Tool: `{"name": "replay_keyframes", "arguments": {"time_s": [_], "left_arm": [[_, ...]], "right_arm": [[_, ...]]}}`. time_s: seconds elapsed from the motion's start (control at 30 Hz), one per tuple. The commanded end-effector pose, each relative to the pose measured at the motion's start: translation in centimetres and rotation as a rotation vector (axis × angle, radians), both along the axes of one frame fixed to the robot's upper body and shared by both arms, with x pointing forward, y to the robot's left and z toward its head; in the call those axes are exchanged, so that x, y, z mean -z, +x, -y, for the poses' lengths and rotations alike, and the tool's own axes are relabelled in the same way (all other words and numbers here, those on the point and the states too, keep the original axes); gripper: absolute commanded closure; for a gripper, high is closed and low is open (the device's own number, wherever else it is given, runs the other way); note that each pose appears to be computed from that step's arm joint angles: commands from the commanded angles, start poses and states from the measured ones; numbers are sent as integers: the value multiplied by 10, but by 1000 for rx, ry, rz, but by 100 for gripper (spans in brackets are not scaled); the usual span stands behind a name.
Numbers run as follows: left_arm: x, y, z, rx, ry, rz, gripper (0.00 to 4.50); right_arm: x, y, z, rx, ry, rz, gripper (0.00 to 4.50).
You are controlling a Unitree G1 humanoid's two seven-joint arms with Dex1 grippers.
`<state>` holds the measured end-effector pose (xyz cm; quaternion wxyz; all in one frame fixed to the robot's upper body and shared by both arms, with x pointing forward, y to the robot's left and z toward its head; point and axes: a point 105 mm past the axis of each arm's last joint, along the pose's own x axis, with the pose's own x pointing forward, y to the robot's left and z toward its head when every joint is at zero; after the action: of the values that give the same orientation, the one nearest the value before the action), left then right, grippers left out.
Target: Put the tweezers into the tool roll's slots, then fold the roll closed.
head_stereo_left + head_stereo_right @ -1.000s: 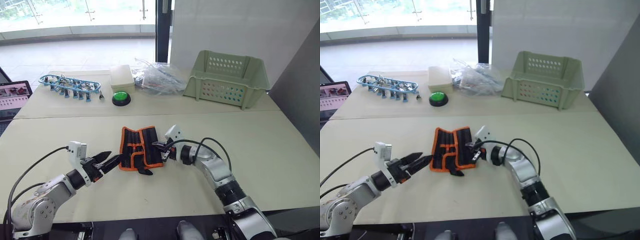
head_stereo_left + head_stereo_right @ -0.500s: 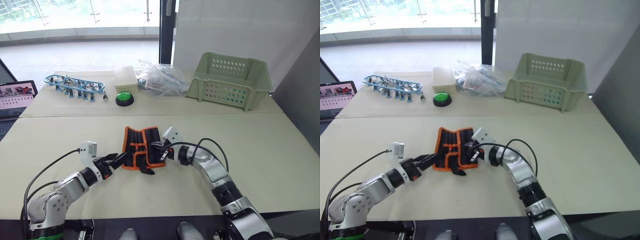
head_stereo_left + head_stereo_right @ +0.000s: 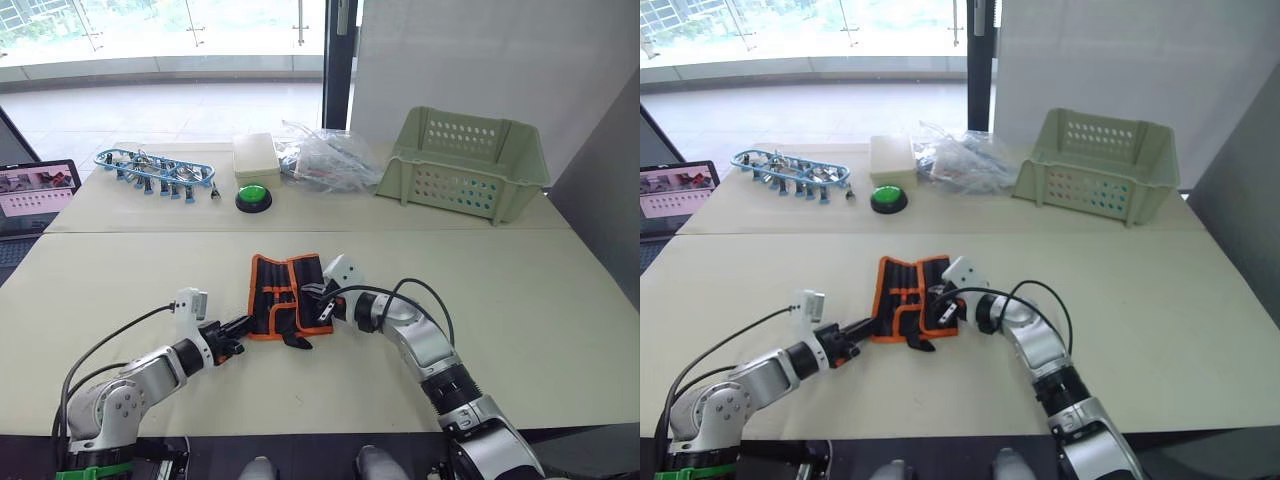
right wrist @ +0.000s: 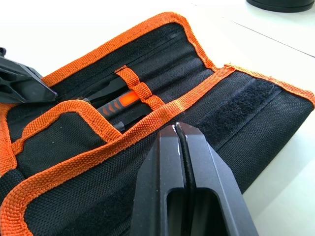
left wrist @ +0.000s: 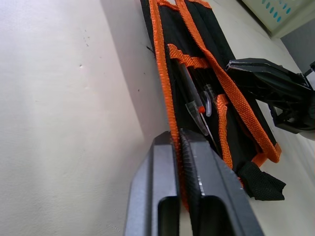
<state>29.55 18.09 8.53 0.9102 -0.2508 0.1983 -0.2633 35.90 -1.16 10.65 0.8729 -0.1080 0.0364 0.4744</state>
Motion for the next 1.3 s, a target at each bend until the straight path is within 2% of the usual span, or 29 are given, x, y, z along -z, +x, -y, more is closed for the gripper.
{"name": "replay_keyframes", "arguments": {"time_s": [0.03, 0.17, 0.27, 0.37, 0.5, 0.77, 0.93, 1.03, 1.3], "left_arm": [[-10, 3, -3, 2, 13, 29, 449], [-20, 6, -12, 5, 36, 58, 449], [-34, 6, -25, 46, 105, 100, 449], [-39, 3, -37, 112, 233, 126, 449], [-44, 2, -38, 187, 277, 142, 449], [-49, 12, -8, 279, 271, 181, 449], [-47, 14, -3, 291, 279, 182, 449], [-47, 18, 5, 311, 264, 187, 449], [-35, 29, 35, 321, 224, 175, 449]], "right_arm": [[-7, 0, 1, 9, 13, 19, 450], [-7, 0, 0, 10, 17, 19, 450], [-9, -2, -3, 1, 23, 25, 450], [-11, -5, -7, -12, 30, 30, 450], [-9, -7, -9, -12, 31, 24, 450], [-6, -11, -16, -9, 40, 14, 450], [-13, -14, -20, -21, 62, 29, 450], [-7, -15, -23, -24, 30, 22, 450], [-2, -16, -27, -31, 25, 3, 450]]}}
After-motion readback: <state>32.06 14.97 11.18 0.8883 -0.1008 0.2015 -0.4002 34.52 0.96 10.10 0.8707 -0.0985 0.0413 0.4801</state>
